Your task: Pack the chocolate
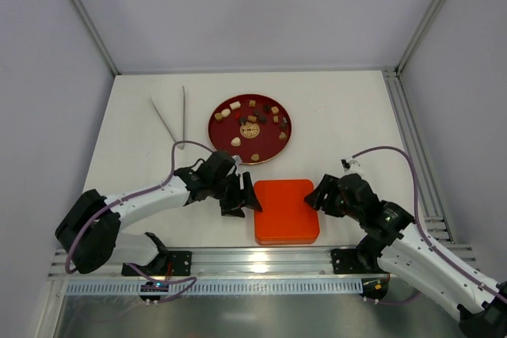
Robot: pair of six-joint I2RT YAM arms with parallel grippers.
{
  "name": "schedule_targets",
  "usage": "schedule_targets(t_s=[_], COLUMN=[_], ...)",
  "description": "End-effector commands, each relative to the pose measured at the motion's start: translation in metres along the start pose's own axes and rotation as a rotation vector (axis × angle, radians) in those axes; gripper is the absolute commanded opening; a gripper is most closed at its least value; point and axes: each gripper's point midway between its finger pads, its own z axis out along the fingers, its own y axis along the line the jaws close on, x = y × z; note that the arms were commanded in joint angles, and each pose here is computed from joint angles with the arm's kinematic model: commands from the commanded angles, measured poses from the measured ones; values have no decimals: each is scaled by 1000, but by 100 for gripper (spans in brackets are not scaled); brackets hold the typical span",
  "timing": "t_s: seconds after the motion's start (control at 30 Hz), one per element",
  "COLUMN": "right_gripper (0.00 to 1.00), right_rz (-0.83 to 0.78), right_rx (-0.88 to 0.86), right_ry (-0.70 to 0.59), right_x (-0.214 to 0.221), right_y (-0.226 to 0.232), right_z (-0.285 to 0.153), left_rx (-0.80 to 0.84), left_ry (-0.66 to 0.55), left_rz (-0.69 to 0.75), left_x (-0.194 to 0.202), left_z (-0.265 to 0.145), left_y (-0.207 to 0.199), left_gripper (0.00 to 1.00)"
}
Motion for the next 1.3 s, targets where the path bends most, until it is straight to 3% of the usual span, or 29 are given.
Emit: schedule_targets(t_s=[0.0,0.3,0.77,0.97,1.27], right_gripper=[61,61,57,51,51], right_rz=[28,49,63,37,-21], right_rx=[-22,-19,-33,-29,-40], right_ry=[67,100,174,188,185], right_x=[18,29,50,49,31], right_y=[-2,-8,-6,2,30], right_z=[1,0,4,16,39], left_rx=[50,118,89,90,114], left_ry=[31,59,85,70,31], left_rz=[37,38,9,-25,-31], left_x=[11,23,31,18,-21], left_z=[-3,6,16,19,15], left_y=[-8,-18,-2,3,-2], left_gripper=[66,66,59,56,50])
